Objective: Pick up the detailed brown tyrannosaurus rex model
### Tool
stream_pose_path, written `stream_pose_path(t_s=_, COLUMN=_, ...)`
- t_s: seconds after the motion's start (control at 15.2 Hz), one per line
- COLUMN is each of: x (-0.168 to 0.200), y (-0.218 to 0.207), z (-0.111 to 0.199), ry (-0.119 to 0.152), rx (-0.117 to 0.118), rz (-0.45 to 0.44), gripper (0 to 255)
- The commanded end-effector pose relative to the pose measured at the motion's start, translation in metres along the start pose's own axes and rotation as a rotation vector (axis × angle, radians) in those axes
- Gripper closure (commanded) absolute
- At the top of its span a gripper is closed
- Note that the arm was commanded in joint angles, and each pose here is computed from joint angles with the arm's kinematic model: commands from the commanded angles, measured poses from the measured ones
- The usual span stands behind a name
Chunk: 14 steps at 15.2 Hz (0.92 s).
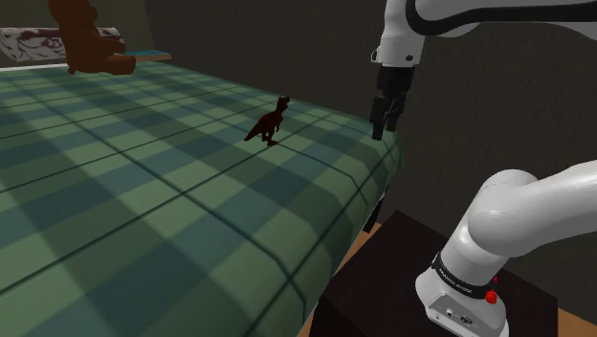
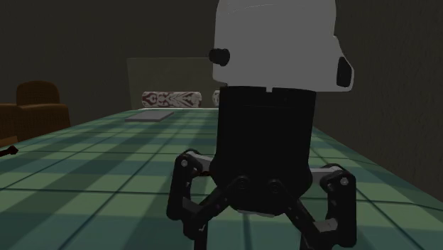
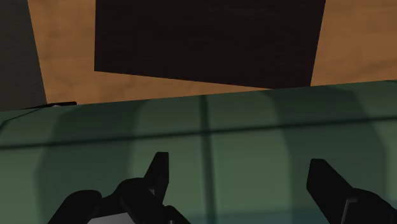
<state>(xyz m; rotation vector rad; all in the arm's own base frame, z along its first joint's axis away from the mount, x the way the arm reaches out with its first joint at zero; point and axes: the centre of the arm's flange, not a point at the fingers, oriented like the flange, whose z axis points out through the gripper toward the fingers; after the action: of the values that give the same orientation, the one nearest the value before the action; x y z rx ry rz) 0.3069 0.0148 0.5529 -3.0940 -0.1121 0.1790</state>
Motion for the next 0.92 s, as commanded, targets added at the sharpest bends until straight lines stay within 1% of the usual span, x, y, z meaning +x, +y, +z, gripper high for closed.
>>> stream_pose_path(t_s=0.0, x=0.000, y=0.000, z=0.000, ry=0.000, rx=0.000, rz=0.000, gripper=0)
stream_pose_path(t_s=0.46, x=0.076, y=-0.054, z=0.001, ry=0.022, rx=-0.033, rz=0.255, gripper=0)
stream_pose_path(t_s=0.86, x=0.150, y=-0.083, z=0.001, ry=0.041, rx=-0.061, rz=0.473, gripper=0)
